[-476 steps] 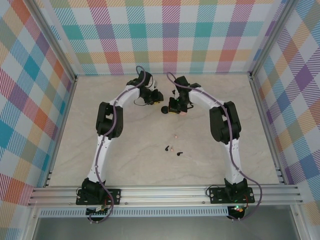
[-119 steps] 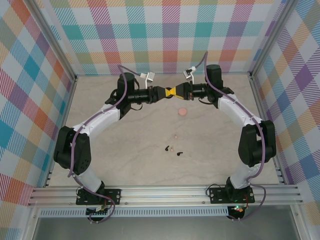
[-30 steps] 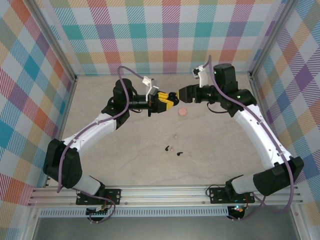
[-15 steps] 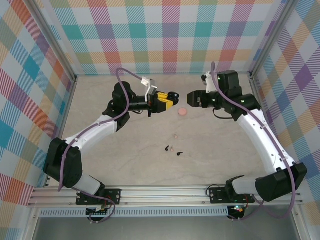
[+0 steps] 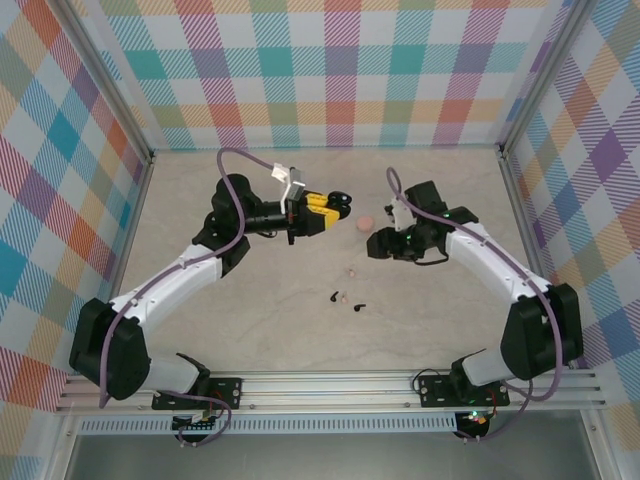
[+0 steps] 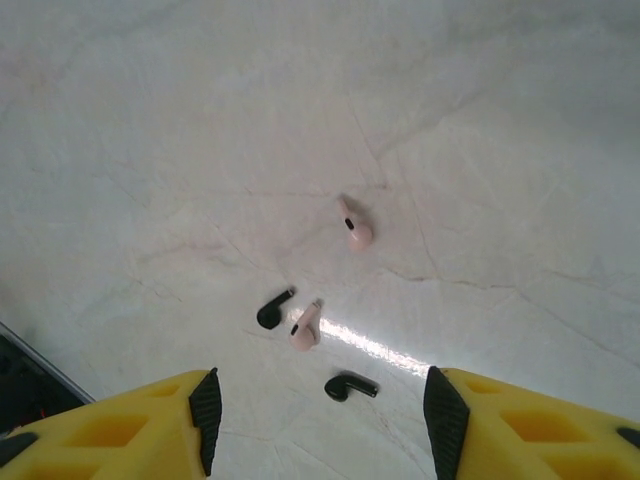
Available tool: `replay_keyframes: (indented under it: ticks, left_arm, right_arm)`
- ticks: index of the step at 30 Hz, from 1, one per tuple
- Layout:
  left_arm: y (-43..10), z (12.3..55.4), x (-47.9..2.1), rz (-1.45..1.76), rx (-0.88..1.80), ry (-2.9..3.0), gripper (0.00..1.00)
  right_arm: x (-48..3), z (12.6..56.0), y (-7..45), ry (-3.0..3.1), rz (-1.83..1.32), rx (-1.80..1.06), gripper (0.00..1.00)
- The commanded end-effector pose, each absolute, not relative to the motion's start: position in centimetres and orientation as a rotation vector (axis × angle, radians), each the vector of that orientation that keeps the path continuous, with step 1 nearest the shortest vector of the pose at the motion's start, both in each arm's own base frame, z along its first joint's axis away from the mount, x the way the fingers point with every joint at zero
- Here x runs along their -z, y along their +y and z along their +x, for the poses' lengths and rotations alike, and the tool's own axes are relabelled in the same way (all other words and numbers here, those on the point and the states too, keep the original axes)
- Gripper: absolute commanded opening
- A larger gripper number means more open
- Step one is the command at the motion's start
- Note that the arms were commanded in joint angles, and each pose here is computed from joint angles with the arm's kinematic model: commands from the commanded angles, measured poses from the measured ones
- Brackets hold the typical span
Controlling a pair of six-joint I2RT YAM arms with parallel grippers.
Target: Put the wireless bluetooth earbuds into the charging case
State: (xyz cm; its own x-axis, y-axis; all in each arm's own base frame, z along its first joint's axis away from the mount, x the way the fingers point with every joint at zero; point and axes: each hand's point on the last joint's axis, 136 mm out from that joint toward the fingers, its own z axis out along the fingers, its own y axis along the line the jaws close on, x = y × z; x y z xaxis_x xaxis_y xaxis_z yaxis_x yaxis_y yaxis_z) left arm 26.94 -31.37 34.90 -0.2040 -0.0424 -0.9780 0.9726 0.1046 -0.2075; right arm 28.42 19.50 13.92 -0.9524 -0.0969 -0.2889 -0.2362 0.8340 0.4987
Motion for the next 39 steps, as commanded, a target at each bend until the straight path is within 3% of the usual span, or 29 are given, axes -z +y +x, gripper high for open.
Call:
replay_keyframes:
  ticks: [1, 6, 11, 19, 39]
  left_arm:
    - [-31.5, 25.6, -35.2, 1.020, 1.285, 1.363, 0.18]
    - [-31.3, 24.9, -35.4, 1.018, 1.280, 1.363, 0.18]
    - [-31.1, 24.3, -35.2, 1.024, 1.279, 1.375, 0.18]
    - [-30.8, 23.5, -35.7, 1.034, 1.277, 1.358, 0.18]
    - [-30.2, 21.9, -36.4, 1.061, 1.278, 1.335, 0.19]
  right_arm:
    - [-12.1, 27.4, 21.0, 2.815, -0.284, -0.866, 0.55]
    - [-9.3, 25.6, 22.1, 2.920, -0.352, -0.851, 0.48]
    - [-7.7, 23.5, 22.7, 2.986, -0.472, -0.832, 0.47]
    - [-5.6, 21.7, 23.0, 3.049, -0.625, -0.734, 0.51]
    - [-2.1, 20.4, 22.2, 3.095, -0.766, -0.342, 0.50]
